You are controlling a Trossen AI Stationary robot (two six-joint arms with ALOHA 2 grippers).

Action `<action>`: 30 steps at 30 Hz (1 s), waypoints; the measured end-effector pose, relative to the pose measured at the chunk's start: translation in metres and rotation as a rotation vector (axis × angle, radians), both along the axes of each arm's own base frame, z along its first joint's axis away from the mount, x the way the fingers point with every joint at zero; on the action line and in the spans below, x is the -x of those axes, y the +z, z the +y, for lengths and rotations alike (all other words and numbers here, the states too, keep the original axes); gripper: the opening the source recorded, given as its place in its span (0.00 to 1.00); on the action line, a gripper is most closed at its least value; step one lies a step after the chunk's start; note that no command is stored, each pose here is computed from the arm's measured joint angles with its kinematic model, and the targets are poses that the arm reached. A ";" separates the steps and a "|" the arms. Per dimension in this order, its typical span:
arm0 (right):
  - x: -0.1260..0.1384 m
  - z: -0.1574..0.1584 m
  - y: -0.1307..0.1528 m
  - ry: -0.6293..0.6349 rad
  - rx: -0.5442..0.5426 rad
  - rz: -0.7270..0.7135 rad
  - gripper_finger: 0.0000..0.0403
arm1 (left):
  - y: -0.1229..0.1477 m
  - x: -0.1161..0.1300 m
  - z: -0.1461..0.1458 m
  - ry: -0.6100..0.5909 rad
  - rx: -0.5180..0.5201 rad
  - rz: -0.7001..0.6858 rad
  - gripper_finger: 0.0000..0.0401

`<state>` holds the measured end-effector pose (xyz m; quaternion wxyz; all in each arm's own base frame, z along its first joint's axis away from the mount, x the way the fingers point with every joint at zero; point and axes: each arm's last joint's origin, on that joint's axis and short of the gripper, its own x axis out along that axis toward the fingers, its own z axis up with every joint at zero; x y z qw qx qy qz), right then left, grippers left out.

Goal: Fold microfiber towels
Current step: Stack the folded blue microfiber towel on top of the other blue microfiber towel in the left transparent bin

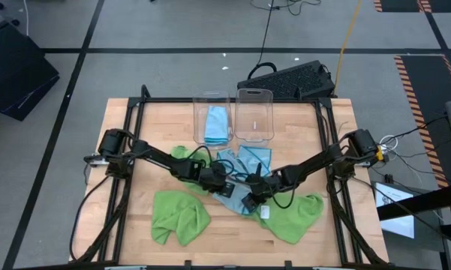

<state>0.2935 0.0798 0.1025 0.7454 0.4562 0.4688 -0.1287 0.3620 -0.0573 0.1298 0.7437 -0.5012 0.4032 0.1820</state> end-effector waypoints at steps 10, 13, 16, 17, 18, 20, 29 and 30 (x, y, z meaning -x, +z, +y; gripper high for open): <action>0.007 -0.010 0.039 0.009 0.009 -0.096 0.00 | 0.048 0.013 0.003 -0.020 -0.058 -0.088 0.03; 0.012 -0.015 0.058 0.011 -0.004 -0.140 0.00 | 0.064 0.021 0.006 0.002 -0.102 -0.101 0.03; 0.017 -0.021 0.077 0.026 -0.005 -0.208 0.01 | 0.080 0.028 0.009 -0.017 -0.153 -0.141 0.03; 0.018 -0.023 0.084 0.032 -0.011 -0.236 0.02 | 0.087 0.031 0.010 -0.032 -0.168 -0.159 0.03; 0.020 -0.025 0.091 0.034 -0.011 -0.265 0.02 | 0.094 0.035 0.012 -0.048 -0.185 -0.169 0.03; 0.025 -0.028 0.105 0.038 -0.006 -0.322 0.02 | 0.108 0.040 0.016 -0.065 -0.208 -0.201 0.03; 0.050 -0.042 0.138 0.063 0.112 -0.411 0.03 | 0.181 0.062 0.053 -0.266 -0.380 -0.122 0.03; 0.051 -0.043 0.140 0.060 0.120 -0.419 0.03 | 0.189 0.064 0.059 -0.288 -0.407 -0.094 0.03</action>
